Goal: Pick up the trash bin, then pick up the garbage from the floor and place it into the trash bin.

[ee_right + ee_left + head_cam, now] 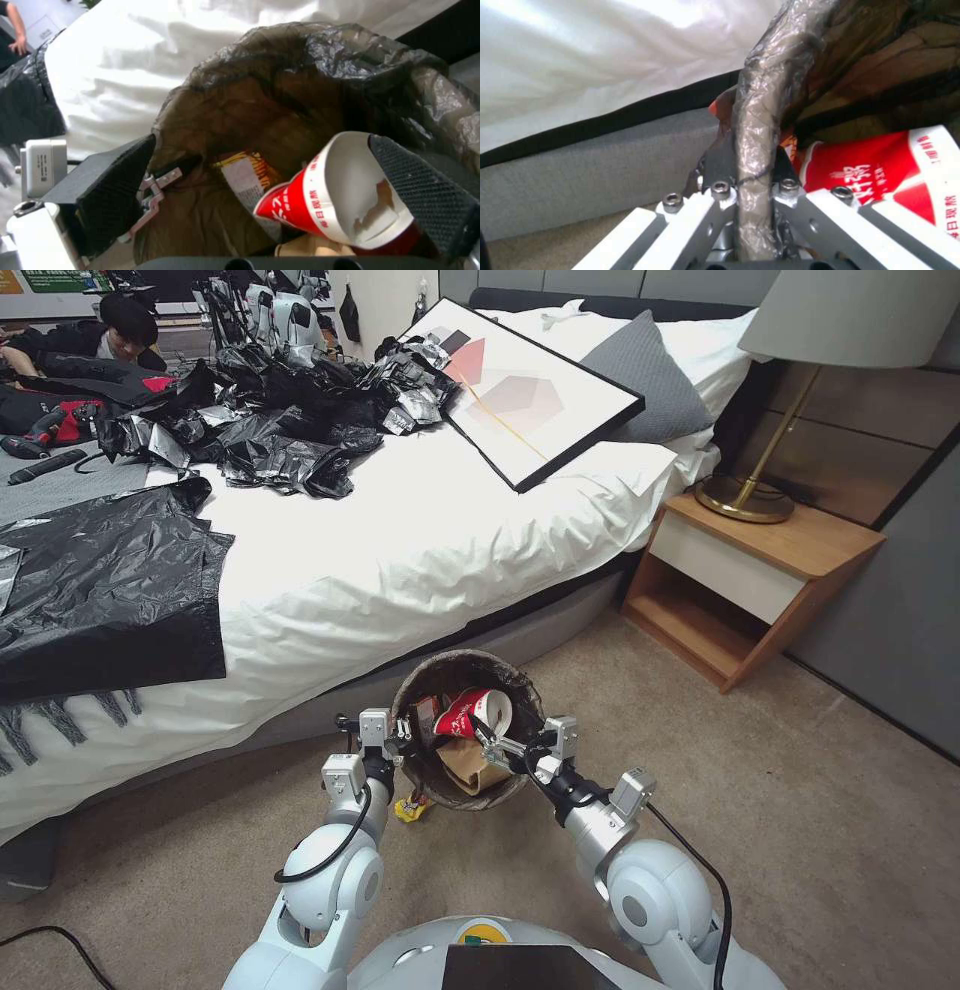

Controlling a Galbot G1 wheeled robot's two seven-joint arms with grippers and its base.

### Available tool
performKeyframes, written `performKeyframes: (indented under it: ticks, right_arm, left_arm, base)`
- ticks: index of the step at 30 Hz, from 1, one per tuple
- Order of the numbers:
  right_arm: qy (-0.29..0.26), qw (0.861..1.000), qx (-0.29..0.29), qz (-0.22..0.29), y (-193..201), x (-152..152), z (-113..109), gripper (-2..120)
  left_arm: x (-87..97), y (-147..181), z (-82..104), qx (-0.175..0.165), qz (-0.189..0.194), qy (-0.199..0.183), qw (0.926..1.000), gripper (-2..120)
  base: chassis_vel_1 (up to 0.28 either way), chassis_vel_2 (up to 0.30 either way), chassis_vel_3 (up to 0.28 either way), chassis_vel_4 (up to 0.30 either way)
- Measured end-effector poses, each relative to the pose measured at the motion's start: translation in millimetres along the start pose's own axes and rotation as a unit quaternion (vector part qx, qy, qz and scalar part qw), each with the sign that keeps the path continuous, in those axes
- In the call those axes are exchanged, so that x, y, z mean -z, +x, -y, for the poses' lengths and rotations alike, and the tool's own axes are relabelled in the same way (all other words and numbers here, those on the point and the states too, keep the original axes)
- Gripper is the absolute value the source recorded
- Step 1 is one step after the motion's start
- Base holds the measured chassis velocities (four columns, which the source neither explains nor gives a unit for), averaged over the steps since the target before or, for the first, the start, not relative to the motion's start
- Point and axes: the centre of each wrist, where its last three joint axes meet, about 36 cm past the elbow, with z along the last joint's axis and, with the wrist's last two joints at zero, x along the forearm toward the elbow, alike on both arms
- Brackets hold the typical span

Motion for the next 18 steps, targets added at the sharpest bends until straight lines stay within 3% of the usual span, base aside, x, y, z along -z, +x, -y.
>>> performKeyframes:
  ticks: [6,15,18]
  right_arm:
    - [-0.023,1.0,-0.018,-0.011,3.2,7.8,-11.4,100]
    - [-0.023,0.999,-0.021,-0.012,4.4,8.3,-11.8,100]
    - [-0.007,1.0,-0.018,0.01,8.0,12.8,-11.7,100]
  left_arm:
    - [0.2,-0.6,1.1,-0.001,0.001,0.002,1.0,0]
    - [0.2,-1.2,1.7,-0.002,0.001,0.003,1.0,0]
    - [-0.8,-1.9,0.6,-0.001,-0.001,0.002,1.0,0]
  base:
    - [0.0,0.0,0.0,0.0]
    - [0.0,0.0,0.0,0.0]
    - [0.0,0.0,0.0,0.0]
